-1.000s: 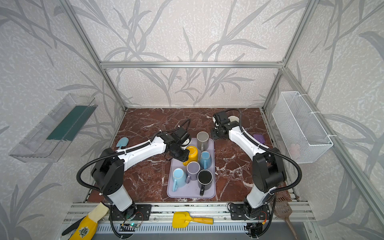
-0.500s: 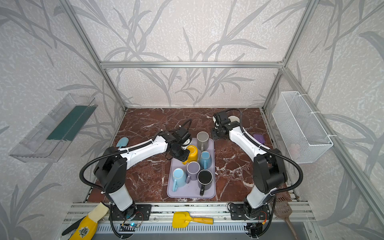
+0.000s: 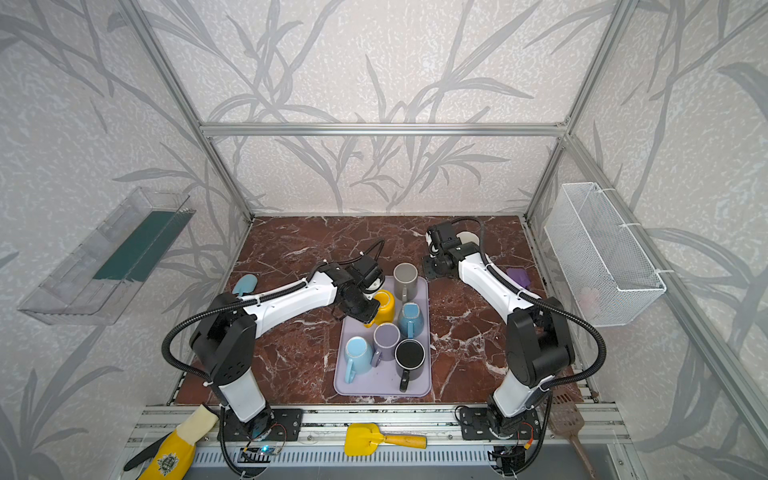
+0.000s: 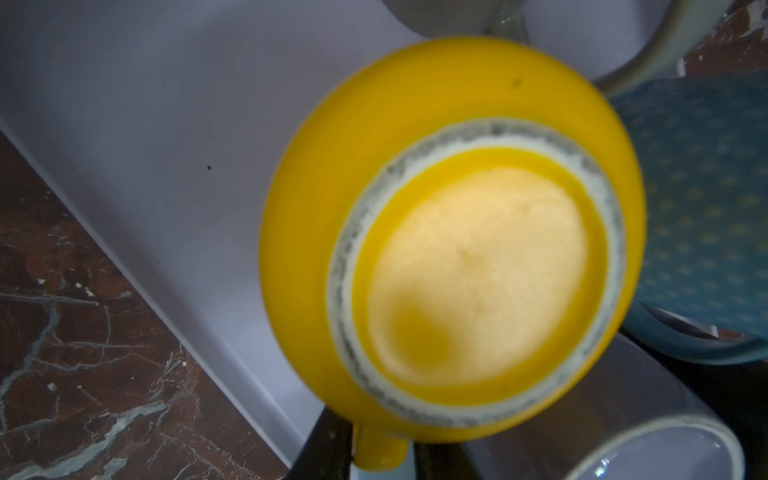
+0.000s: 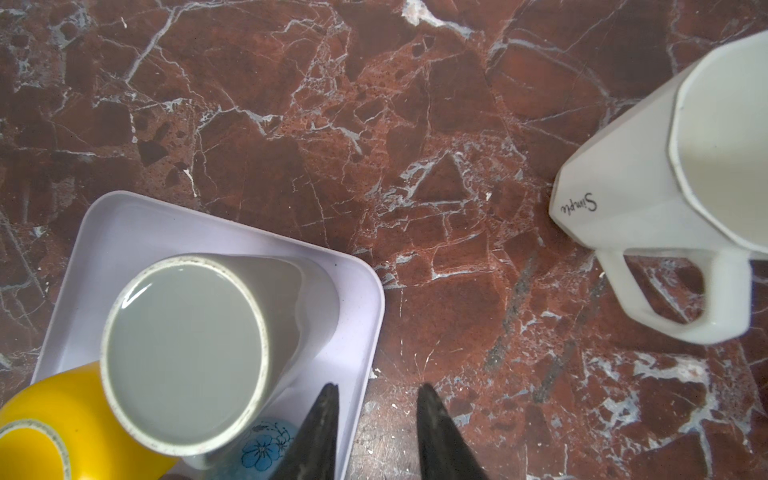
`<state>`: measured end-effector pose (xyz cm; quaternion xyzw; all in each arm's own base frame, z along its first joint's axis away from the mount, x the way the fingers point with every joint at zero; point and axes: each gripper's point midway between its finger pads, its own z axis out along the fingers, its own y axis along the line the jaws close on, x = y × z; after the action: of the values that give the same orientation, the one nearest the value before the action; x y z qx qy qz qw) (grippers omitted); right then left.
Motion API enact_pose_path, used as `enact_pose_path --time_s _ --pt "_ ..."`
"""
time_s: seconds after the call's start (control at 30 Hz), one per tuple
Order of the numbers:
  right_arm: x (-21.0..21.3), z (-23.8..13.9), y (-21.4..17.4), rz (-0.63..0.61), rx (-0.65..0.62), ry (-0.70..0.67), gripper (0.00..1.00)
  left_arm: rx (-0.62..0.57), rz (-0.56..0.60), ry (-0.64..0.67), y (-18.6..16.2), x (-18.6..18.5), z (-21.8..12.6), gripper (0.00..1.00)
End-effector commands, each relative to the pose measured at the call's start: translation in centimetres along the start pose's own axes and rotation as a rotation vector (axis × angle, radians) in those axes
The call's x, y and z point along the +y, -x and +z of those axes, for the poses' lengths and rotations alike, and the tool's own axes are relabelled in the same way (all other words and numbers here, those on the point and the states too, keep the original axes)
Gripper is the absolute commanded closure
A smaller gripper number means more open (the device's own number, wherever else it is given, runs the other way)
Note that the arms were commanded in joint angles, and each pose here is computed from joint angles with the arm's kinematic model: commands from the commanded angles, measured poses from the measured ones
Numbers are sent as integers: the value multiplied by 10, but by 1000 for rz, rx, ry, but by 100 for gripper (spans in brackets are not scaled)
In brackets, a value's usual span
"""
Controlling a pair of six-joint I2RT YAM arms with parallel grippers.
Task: Turn the mug right side up
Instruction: 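Lower the left gripper onto the upside-down yellow mug and grasp its base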
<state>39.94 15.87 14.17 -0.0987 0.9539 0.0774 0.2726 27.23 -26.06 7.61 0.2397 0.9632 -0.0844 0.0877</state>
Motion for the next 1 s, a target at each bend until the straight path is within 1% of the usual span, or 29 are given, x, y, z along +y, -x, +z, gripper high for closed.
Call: enact_pose_path --time_s 0.0,0.1,0.57,0.97 --pt "1 -14 6 0 -31 3 66 12 19 24 2 1 2 73" --pt "1 -15 7 -1 -31 0 66 9 20 27 2 1 2 75" --pt "1 -17 5 4 -39 4 66 -9 19 66 5 8 0 86" --pt "5 -23 4 13 -59 32 67 -86 20 145 32 21 -23 97"
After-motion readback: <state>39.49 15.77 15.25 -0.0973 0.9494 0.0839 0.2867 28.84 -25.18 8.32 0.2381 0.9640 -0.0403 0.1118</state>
